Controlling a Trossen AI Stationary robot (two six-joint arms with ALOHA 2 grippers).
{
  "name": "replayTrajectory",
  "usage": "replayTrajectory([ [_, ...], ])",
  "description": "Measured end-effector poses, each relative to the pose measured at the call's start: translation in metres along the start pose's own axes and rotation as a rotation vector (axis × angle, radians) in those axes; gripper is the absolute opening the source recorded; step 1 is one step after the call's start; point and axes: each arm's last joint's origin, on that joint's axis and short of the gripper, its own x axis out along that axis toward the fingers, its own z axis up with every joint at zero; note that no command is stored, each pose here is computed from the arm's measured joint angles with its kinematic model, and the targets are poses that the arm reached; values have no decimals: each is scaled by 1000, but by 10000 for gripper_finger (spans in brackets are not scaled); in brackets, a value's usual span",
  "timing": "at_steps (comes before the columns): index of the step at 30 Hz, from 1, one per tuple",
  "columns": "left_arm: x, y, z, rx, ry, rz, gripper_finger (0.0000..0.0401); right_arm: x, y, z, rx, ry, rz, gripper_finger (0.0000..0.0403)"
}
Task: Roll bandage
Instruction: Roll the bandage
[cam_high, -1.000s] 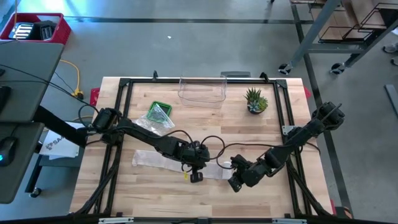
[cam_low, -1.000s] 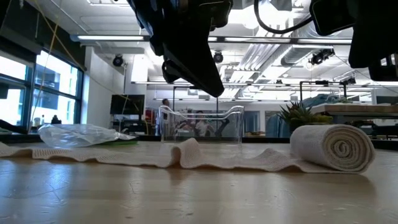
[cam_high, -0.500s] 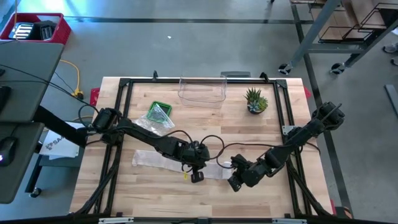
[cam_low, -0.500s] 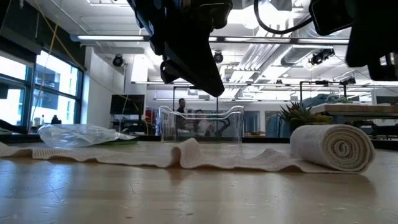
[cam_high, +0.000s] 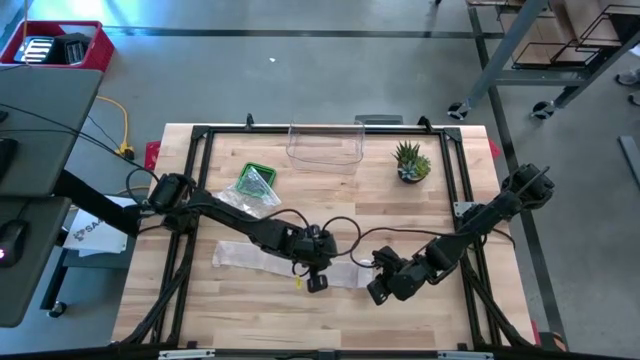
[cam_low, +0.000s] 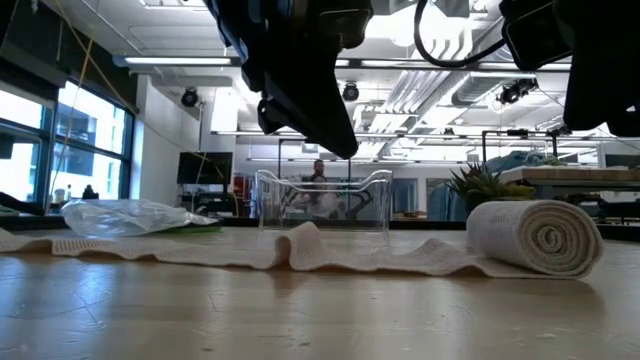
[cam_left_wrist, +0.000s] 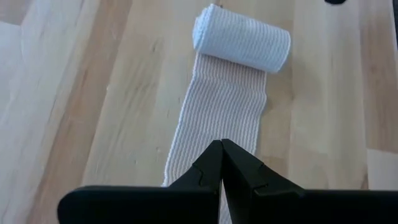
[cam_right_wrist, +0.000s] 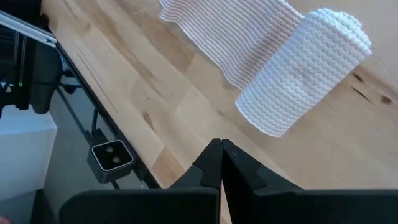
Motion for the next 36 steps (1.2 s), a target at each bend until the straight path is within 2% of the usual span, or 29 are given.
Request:
replayTrajectory([
  [4,0,0,-1,19,12,2,18,0,0,0,1,0,0,0],
  [11,0,0,-1,18,15,-1,64,0,0,0,2,0,0,0],
  [15,0,0,-1,10,24,-23,73,0,0,0,24,-8,0,0],
  [18,0,0,-1,10,22,-24,62,0,0,0,25,-10,0,0],
  [24,0,-1,-1,7,20,-34,6,0,0,0,18,-12,-1,0],
  [30,-1,-1,2,-7,-19,-12,1,0,-4,-2,35,71,-41,0],
  [36,-5,-4,1,69,-17,-13,1,0,-7,-3,40,108,-70,0],
])
